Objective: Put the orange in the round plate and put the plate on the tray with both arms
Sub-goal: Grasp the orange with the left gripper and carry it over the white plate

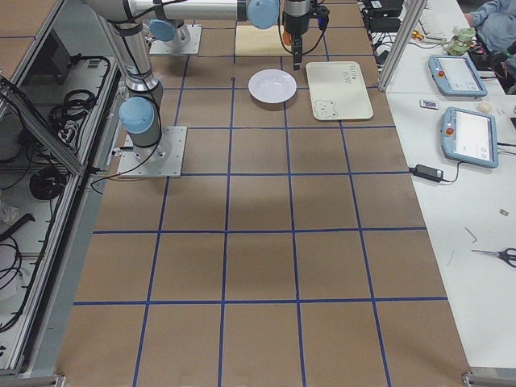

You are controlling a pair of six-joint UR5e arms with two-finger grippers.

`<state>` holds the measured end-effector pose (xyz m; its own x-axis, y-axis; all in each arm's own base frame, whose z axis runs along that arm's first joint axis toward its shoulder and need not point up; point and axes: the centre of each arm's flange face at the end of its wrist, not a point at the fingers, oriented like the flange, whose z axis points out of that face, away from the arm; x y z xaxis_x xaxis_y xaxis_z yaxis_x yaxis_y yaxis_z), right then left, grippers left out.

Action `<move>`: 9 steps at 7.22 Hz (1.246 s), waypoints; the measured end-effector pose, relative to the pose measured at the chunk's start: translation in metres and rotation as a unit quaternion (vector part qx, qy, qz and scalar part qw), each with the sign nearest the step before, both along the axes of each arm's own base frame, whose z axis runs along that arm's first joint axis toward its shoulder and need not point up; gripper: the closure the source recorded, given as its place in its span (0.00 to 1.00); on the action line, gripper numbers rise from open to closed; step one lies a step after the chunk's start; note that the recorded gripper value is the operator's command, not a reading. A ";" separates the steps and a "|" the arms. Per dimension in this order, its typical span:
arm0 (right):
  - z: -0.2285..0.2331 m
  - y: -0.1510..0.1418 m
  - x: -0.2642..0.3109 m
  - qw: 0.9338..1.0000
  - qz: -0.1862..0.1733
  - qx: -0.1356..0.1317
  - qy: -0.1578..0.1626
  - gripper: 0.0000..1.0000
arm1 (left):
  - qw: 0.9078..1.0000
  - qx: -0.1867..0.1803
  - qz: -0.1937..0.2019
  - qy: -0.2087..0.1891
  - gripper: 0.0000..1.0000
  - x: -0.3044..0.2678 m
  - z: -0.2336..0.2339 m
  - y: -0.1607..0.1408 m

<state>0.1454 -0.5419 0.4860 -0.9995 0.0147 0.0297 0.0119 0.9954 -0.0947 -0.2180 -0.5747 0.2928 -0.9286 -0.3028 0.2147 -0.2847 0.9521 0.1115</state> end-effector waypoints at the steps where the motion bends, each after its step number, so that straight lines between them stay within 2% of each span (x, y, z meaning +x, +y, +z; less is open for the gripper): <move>1: 0.000 0.000 0.000 1.000 0.000 0.000 0.000 0.00 | 1.000 -0.004 -0.009 0.008 1.00 -0.048 -0.010 0.012; 2: 0.000 0.000 0.000 1.000 0.000 0.001 0.000 0.00 | 1.000 -0.007 -0.023 0.016 1.00 -0.084 -0.021 0.025; 4: -0.001 0.000 0.000 1.000 0.001 0.001 0.000 0.00 | 0.999 -0.012 -0.035 0.031 0.60 -0.128 -0.044 0.041; 5: -0.001 0.000 0.000 1.000 0.001 0.001 0.000 0.00 | 0.999 -0.009 -0.038 0.033 0.01 -0.140 -0.056 0.047; 7: -0.003 -0.001 -0.001 1.000 -0.001 0.002 -0.001 0.00 | 0.999 -0.009 -0.043 0.031 0.00 -0.148 -0.062 0.050; 9: -0.013 -0.002 0.002 1.000 -0.001 0.007 -0.029 0.00 | 0.998 -0.022 -0.045 0.033 0.00 -0.146 -0.044 0.051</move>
